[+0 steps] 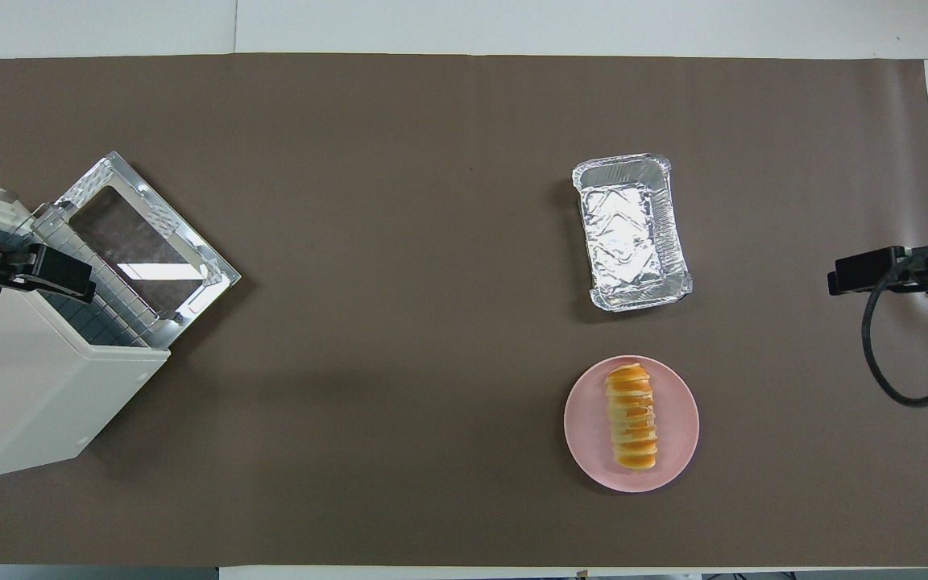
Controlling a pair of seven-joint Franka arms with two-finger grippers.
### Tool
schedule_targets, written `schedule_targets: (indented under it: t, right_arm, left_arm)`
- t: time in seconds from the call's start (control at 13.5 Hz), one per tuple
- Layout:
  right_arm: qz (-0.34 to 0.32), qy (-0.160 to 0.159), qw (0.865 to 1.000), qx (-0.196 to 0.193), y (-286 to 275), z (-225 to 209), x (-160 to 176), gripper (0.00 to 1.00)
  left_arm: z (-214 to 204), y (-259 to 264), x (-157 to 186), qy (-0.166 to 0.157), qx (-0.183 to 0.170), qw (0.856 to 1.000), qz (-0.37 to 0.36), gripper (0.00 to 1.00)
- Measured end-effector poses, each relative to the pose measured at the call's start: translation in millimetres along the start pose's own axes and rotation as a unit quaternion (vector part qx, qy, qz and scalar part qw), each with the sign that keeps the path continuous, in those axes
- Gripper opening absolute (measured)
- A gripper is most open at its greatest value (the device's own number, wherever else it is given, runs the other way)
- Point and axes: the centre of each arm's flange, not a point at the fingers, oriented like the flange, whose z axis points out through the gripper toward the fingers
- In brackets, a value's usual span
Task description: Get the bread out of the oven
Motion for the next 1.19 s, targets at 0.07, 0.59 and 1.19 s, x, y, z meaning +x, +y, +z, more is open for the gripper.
schedule_targets:
  t: [0.07,0.59,1.19]
  right_arm:
    - [0.0,-0.004,1.0,-0.005,6.9,2.8,5.7,1.0]
    - [0.012,-0.019,1.0,-0.014,28.5,5.6,7.5,1.0]
    - [0.026,-0.02,0.999,-0.023,44.7,5.3,6.4,1.0]
  left_arm:
    - [0.0,0.0,0.0,0.0,0.0,1.0,0.0,1.0]
    - [0.0,0.0,0.0,0.0,0.0,1.0,0.0,1.0]
    - [0.0,0.0,0.0,0.0,0.0,1.0,0.0,1.0]
